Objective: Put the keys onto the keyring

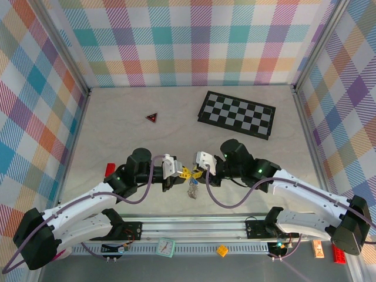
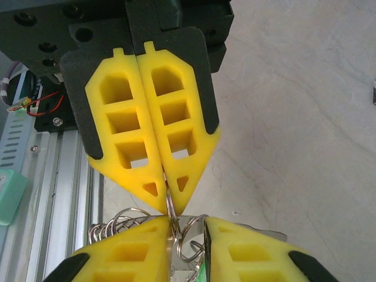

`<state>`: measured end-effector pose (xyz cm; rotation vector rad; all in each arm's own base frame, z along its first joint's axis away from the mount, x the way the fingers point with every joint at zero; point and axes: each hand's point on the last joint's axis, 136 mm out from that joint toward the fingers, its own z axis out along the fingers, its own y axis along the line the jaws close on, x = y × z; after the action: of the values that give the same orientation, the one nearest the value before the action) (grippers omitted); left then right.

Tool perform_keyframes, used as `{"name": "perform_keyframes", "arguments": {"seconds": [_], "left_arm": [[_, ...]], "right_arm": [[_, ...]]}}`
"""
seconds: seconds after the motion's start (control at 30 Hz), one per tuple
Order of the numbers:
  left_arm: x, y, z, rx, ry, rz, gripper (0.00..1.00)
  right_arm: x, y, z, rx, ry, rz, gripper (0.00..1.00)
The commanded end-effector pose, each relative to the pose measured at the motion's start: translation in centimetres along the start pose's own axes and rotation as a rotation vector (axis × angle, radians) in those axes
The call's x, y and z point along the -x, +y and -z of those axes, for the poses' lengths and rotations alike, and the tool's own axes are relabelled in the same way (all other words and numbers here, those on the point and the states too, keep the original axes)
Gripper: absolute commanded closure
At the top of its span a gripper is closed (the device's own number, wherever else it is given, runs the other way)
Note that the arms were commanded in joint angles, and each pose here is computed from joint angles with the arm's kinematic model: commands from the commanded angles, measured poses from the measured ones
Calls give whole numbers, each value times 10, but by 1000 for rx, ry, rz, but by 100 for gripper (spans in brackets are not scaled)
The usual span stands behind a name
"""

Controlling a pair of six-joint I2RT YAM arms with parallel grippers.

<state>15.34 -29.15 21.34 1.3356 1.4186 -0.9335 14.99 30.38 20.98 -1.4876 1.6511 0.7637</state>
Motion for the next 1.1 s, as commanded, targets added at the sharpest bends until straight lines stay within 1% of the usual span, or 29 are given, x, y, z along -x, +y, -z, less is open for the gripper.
{"name": "perform_keyframes", "arguments": {"seconds": [0.0, 0.07, 0.13, 0.23, 0.27, 0.33, 0.4, 0.6, 0.7, 1.07], "left_arm": [[20, -9, 2, -38, -73, -47, 100], [20, -9, 1, -41, -77, -46, 100], [21, -9, 1, -42, -82, -45, 100], [20, -5, 1, -16, -73, -36, 100], [18, -2, 0, -2, -64, -30, 95], [16, 1, 2, 22, -48, -24, 85], [12, 3, 3, 38, -20, -24, 82], [5, 10, 6, 68, 77, -47, 80], [1, 10, 5, 56, 119, -58, 80], [2, 8, 1, 24, 123, -65, 80]], "right_arm": [[4, 3, -3, 25, -28, -6, 81], [4, 3, -4, 30, -31, -4, 83], [6, 4, -4, 36, -37, -1, 88], [8, 4, -4, 38, -45, 14, 97], [8, 4, -3, 36, -44, 19, 99], [7, 3, -2, 28, -30, 34, 100], [4, 2, 0, 27, 1, 48, 100], [-4, 1, 0, 56, 121, 67, 100], [-1, 2, 1, 70, 136, 77, 100], [13, 7, -2, 109, 149, 113, 100]]}}
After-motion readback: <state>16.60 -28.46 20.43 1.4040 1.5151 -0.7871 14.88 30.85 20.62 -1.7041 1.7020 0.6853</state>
